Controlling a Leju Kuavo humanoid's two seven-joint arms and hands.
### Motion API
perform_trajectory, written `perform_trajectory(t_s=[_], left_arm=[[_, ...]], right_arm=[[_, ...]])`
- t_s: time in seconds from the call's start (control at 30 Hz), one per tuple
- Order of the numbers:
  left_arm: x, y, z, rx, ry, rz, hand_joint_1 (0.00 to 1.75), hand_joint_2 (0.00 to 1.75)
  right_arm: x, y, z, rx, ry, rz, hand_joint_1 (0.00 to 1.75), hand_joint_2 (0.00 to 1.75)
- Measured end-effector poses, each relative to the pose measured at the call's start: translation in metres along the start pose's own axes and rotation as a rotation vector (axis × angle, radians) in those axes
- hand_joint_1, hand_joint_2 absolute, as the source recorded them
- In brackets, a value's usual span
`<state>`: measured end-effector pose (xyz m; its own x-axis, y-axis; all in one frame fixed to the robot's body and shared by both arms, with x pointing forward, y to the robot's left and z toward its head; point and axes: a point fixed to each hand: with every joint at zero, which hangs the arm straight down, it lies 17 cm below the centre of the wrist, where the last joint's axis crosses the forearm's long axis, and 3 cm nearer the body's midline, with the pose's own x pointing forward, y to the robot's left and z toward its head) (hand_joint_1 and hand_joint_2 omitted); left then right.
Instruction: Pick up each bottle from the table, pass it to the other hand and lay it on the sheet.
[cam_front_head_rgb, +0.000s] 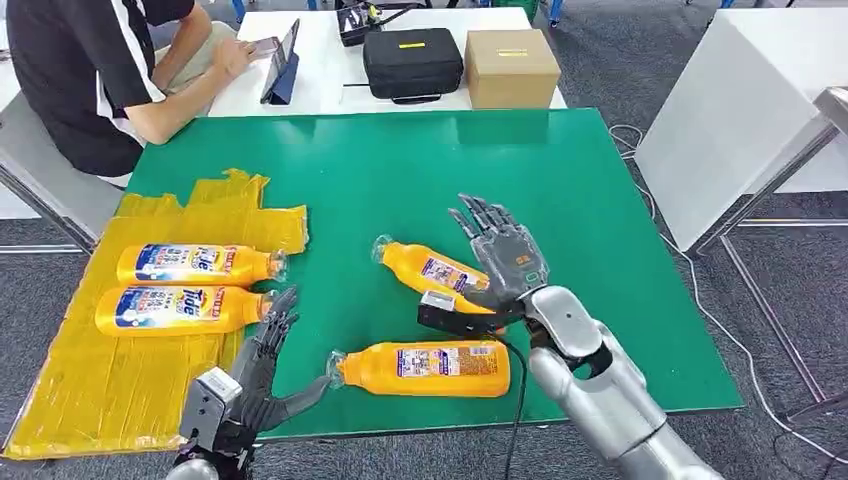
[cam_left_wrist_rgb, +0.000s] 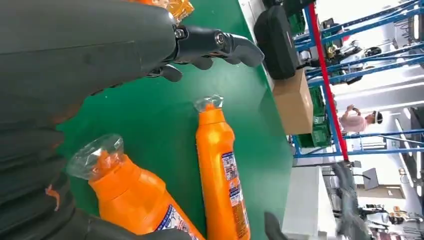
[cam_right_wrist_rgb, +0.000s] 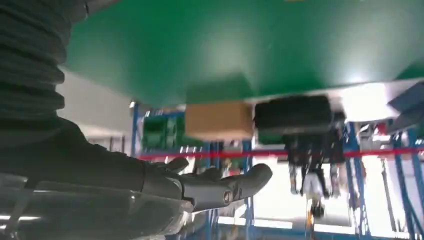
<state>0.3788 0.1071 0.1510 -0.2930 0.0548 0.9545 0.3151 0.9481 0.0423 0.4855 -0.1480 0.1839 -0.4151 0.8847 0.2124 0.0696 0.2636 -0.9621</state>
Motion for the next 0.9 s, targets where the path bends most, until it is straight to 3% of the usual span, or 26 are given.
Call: perform_trajectory(t_s=[0.27, 0.57, 0.9], left_arm=[[-0.003, 0.000, -0.001, -0.001, 0.010, 0.001, 0.00, 1.75], [-0.005, 0.000, -0.008, -0.007, 0.016, 0.008, 0.00, 1.75], [-0.008, 0.000, -0.010, -0.011, 0.027, 0.010, 0.00, 1.75]], right_arm=[[-0.007, 0.038, -0.018, 0.089, 0.071, -0.072, 0.00, 1.75], [-0.047, 0.073, -0.014, 0.141, 0.203, 0.050, 0.00, 1.75], [-0.067, 0.099, -0.007, 0.201, 0.279, 0.123, 0.00, 1.75]])
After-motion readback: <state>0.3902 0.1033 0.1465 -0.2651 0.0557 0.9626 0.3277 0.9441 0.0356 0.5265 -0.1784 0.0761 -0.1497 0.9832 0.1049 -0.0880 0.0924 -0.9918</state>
